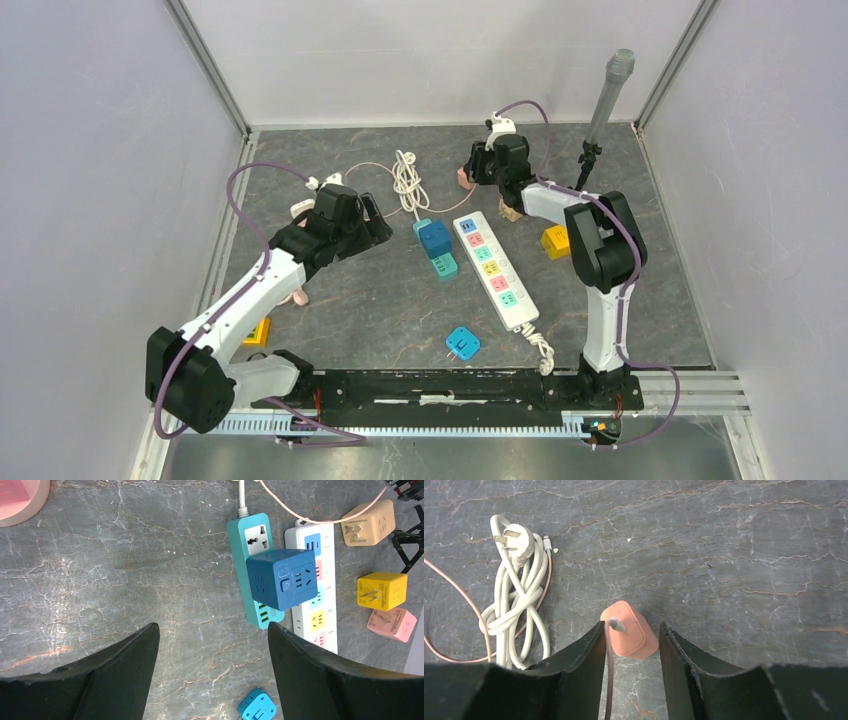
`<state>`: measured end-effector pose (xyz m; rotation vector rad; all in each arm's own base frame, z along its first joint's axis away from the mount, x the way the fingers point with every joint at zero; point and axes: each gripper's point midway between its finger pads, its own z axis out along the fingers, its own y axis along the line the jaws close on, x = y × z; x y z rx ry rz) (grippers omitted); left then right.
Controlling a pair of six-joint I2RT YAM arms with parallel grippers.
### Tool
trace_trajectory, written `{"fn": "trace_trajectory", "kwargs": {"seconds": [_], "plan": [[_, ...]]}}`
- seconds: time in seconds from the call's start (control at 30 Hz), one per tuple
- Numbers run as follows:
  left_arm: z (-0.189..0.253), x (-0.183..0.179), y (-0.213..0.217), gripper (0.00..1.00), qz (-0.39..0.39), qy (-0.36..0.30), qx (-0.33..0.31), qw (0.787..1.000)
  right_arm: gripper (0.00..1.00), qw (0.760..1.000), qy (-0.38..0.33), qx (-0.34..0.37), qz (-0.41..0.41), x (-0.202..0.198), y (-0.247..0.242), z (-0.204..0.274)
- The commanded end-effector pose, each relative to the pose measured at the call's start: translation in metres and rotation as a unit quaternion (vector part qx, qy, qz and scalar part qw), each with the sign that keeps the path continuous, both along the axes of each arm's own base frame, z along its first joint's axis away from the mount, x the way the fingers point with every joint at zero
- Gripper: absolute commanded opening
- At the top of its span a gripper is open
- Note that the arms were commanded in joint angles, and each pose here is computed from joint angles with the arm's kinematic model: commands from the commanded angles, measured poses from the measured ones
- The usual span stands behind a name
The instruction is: Pull the plug off the socket
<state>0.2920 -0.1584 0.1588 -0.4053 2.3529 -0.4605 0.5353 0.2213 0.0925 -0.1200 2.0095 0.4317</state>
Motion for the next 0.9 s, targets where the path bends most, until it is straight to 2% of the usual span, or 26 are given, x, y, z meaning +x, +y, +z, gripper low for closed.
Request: {"fn": "trace_trajectory", "kwargs": {"seconds": [0.0,0.2,0.47,0.6,0.73,0.87], "plan": [[0.000,0.001,0.001,0.86,-0.013,-0.008,0.007,1.000,0.49,1.000,0.007,0.016,0.008,0.012,0.003,0.009],[-0.001,0.000,0.002,0.87,-0.014,-0.008,0.010,1.000,0.52,1.000,0.007,0.016,0.009,0.009,-0.002,0.018],[0.000,0.002,0.003,0.89,-0.014,-0.011,0.014,1.000,0.75,0.998,-0.053,0.015,0.006,0.008,-0.008,0.091],[0.001,0.003,0.003,0.90,-0.013,-0.012,0.015,1.000,0.83,0.996,-0.085,0.006,-0.029,0.002,-0.025,0.132],[-0.001,0.003,0.002,0.91,-0.014,-0.011,0.015,1.000,0.84,0.992,-0.123,0.011,-0.013,-0.018,-0.024,0.168],[-0.003,0.003,0.002,0.92,-0.013,-0.008,0.016,1.000,0.86,0.988,-0.145,-0.004,0.051,-0.061,-0.001,0.180]]}}
